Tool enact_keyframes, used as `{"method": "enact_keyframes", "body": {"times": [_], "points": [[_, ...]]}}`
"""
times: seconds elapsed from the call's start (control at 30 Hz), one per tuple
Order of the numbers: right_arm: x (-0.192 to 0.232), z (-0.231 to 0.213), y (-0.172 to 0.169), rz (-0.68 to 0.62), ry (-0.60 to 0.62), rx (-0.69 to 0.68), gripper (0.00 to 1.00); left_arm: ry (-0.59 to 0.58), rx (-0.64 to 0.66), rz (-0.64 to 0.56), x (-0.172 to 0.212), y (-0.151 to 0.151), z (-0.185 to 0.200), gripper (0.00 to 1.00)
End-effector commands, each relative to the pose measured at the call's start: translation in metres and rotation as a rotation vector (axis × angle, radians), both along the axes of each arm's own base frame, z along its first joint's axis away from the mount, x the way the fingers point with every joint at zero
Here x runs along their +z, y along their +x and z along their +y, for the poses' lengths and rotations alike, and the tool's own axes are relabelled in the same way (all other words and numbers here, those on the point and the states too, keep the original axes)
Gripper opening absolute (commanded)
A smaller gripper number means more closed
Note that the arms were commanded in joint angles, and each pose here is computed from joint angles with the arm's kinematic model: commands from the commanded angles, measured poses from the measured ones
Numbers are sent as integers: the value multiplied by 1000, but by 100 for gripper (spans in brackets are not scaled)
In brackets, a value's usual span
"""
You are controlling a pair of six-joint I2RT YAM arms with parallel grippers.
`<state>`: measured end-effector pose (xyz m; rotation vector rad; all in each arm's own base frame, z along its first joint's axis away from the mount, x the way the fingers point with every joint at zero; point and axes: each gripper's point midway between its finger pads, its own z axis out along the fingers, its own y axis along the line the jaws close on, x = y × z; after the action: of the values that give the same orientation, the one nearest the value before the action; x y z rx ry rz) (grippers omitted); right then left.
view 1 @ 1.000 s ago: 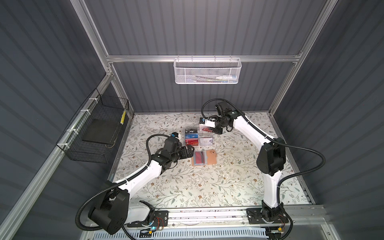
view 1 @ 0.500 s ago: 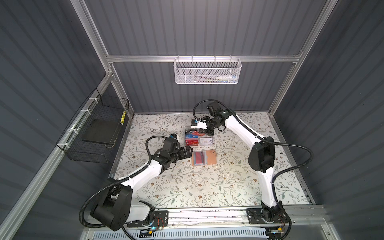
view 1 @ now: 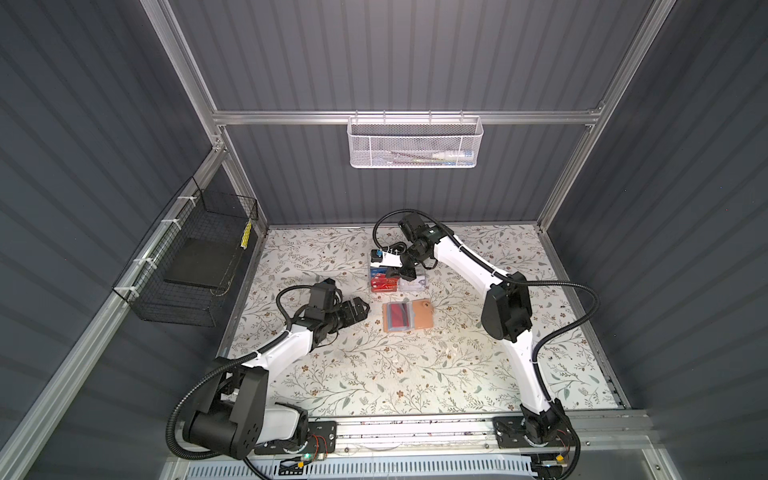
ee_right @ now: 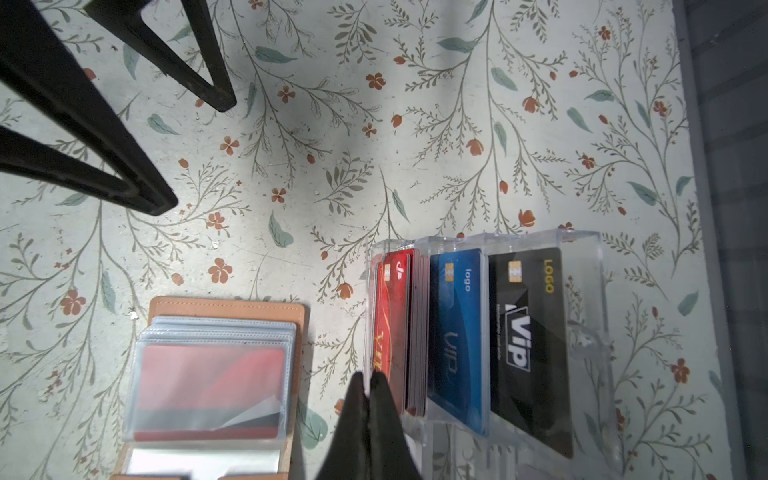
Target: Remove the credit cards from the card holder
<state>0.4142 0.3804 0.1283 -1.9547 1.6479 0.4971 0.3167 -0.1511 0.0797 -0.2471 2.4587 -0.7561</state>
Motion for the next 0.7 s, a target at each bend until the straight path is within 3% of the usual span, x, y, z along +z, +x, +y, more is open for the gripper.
{"method": "enact_keyframes", "body": {"times": [0.0, 0.67], "points": [[-6, 3, 3, 0, -12, -1, 0, -26, -13, 1, -1, -1, -1, 100], [-28, -3, 28, -75, -104, -57, 0, -35, -16, -10, -1, -1, 3, 100]]}}
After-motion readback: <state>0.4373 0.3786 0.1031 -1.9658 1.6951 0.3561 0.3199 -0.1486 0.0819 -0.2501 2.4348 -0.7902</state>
